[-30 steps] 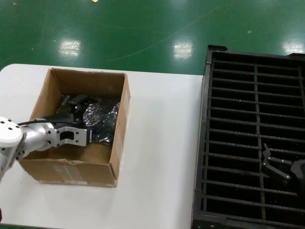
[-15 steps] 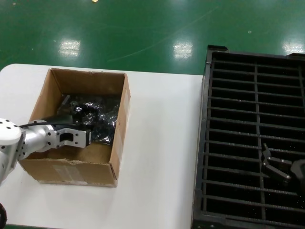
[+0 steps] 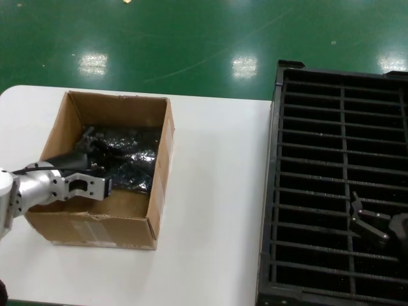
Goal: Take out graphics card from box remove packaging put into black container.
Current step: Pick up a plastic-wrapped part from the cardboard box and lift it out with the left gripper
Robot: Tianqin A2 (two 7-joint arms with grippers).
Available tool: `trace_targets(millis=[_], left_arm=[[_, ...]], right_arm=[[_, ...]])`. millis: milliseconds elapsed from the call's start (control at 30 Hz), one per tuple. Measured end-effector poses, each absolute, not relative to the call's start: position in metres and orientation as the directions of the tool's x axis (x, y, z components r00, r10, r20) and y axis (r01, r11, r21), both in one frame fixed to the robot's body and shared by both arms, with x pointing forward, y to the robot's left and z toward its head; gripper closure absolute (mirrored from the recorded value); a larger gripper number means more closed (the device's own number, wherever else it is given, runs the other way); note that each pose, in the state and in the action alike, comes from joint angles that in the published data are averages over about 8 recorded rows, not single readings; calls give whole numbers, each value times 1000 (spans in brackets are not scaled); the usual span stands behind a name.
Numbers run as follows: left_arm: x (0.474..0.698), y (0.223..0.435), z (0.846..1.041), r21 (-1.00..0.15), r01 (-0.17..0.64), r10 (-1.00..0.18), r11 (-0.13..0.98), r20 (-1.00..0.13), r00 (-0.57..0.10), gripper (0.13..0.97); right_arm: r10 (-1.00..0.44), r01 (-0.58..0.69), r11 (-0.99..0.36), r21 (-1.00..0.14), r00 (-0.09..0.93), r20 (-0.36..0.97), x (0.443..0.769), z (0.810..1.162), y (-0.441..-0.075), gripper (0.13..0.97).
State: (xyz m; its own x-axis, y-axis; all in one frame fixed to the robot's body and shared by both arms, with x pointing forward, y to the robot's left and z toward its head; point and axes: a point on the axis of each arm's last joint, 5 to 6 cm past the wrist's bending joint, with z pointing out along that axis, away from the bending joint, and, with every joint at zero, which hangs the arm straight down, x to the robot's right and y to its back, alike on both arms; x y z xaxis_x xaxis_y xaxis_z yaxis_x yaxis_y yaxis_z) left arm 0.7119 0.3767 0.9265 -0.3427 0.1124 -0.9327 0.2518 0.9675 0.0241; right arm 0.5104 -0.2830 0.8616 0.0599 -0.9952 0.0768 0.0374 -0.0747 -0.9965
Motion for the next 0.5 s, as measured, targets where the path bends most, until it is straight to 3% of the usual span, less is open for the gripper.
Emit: trace_targets(millis=[267,500], left_arm=[[705,382,941,83,269,155,960,-954,-258,934],[695,382,965,118,268,167,956,-972,-168,956]], right_arm=[[-995,37,-75,-997,60,77,510,862,-283,130],[-995,37,-75,-997,60,77,510,862,-283,130]])
